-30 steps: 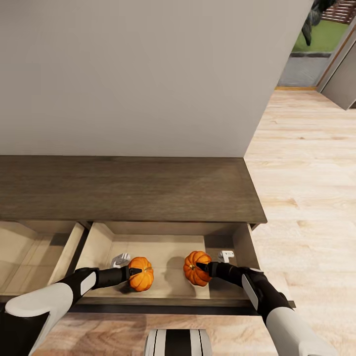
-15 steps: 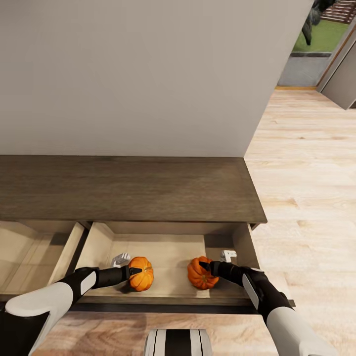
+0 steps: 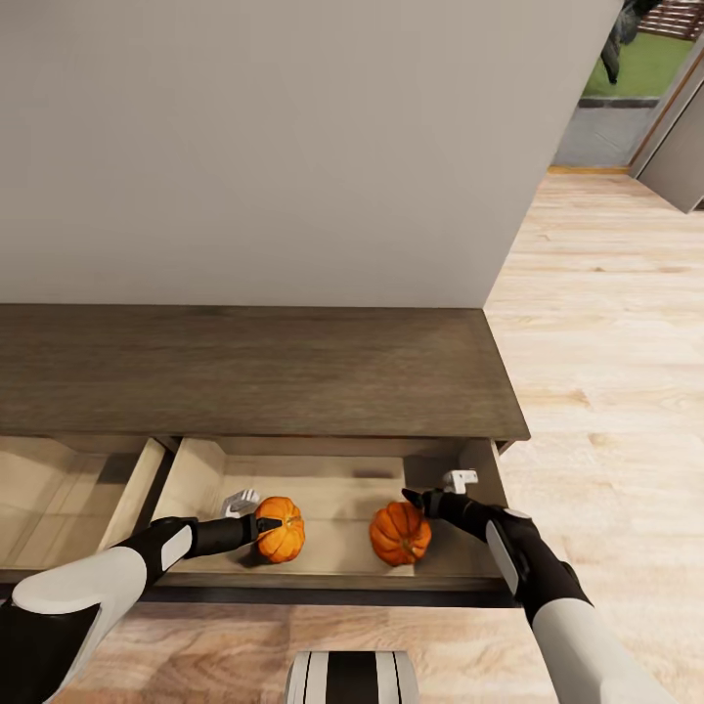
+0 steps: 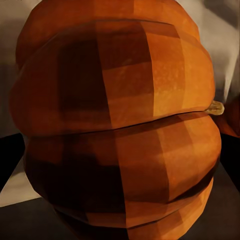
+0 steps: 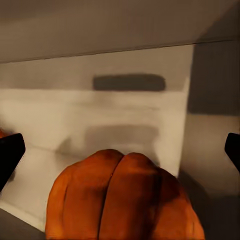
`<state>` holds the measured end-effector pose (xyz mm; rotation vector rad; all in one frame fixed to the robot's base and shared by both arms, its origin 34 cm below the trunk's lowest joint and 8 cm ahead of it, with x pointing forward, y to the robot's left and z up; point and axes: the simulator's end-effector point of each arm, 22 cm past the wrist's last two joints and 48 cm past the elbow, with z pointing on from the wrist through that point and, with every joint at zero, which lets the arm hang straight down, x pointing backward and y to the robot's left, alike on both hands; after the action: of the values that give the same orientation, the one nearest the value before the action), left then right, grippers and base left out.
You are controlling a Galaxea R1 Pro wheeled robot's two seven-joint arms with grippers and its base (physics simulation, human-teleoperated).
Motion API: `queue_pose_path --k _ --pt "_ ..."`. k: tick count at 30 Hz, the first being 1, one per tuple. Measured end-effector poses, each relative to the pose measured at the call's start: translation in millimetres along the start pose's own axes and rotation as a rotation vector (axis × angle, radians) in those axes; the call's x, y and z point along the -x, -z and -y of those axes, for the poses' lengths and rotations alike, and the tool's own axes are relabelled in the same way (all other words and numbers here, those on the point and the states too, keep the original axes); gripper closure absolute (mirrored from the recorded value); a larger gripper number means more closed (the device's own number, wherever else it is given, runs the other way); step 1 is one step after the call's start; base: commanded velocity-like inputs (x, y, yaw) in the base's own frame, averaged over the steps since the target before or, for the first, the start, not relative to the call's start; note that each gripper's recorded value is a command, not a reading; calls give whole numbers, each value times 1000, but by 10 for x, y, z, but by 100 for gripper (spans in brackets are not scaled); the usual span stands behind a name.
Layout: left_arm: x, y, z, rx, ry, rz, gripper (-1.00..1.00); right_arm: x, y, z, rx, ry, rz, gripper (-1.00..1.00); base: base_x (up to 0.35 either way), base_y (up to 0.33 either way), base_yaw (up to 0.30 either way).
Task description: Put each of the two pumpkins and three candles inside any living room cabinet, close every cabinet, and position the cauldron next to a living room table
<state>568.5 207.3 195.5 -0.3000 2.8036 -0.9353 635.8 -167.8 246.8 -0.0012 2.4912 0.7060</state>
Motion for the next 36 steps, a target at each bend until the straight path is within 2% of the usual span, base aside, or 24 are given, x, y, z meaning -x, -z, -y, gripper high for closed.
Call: queue_pose_path --k 15,20,25,36 --pt "-8 -2 -3 3 -6 -5 100 35 -9 -67 17 2 5 -100 0 0 0" --pt "-1 0 -10 6 -7 -3 100 -109 -16 -132 31 -43 -66 -100 0 0 0" --pt "2 0 -15 8 -8 -1 100 -92 1 -304 104 -49 -73 -100 0 0 0" --pt "3 0 -13 8 -7 -1 100 -107 2 -332 115 -52 -75 -100 0 0 0"
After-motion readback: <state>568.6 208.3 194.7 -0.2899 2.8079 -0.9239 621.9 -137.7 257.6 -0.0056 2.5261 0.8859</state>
